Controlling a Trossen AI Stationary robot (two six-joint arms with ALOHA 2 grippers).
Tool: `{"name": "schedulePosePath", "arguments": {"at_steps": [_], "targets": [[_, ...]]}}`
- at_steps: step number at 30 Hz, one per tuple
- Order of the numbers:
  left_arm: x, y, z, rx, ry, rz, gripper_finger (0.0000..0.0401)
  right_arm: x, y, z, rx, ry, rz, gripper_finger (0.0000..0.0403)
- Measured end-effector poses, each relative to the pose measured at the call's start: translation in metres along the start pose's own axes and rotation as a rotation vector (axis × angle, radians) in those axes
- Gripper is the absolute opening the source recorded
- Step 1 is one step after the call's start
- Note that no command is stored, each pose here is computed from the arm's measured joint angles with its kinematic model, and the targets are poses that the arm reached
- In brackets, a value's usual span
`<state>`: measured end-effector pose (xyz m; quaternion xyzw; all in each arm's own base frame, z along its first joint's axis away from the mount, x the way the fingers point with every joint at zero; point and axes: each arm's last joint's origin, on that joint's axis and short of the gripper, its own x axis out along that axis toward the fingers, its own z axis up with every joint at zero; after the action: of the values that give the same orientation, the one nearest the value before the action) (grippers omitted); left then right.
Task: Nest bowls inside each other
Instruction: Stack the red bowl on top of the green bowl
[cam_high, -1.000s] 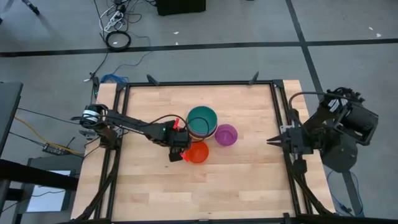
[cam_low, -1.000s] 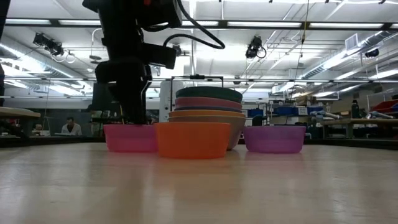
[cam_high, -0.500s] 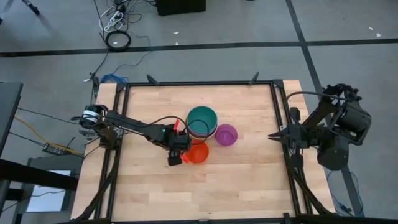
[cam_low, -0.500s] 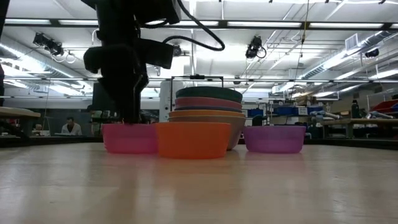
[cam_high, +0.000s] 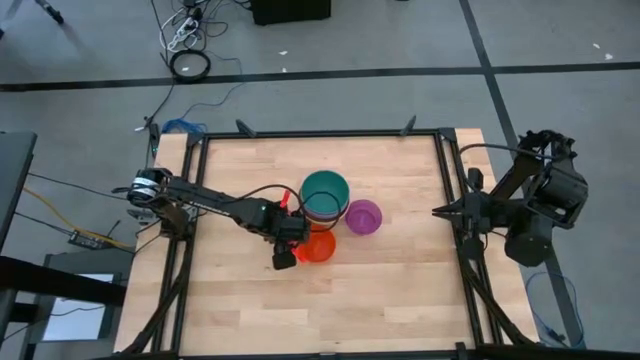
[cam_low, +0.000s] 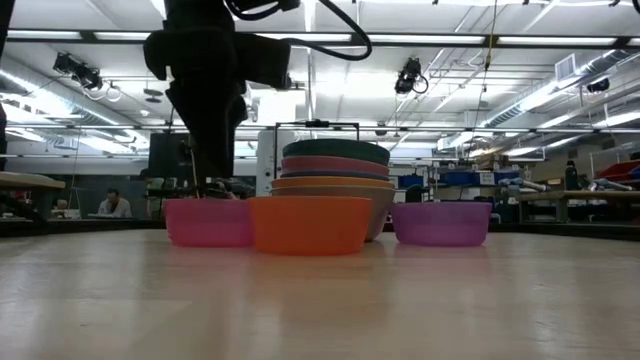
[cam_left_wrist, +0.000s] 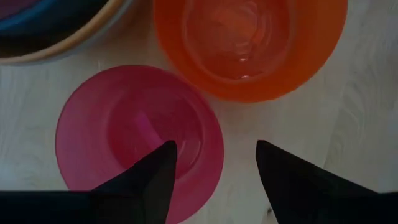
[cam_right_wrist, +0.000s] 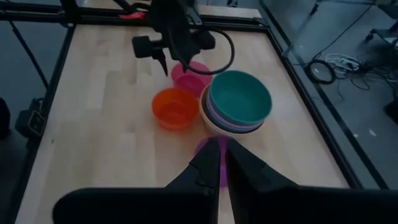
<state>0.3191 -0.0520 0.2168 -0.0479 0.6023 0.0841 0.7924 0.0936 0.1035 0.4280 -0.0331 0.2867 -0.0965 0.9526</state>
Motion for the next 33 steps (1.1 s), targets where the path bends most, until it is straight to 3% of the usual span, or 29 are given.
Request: {"name": "schedulePosePath", "arguments": {"at_steps": [16, 20, 26, 33], "targets": [[0.028, -0.002, -0.005, 0.007, 0.150, 0.027, 0.0228, 0.002, -0.002, -0.004, 0.014, 0.003, -0.003, 0.0015], [0.034, -0.002, -0.006, 0.020, 0.167, 0.052, 0.0212, 0.002, -0.002, -0.004, 0.015, 0.002, -0.003, 0.0015], [0.041, -0.001, -0.010, 0.046, 0.192, 0.069, 0.0147, 0.002, -0.002, -0.004, 0.016, 0.001, -0.003, 0.0015], [0.046, 0.000, -0.015, 0.047, 0.202, 0.076, 0.0019, 0.002, -0.002, -0.004, 0.015, -0.005, -0.007, 0.0015]]}}
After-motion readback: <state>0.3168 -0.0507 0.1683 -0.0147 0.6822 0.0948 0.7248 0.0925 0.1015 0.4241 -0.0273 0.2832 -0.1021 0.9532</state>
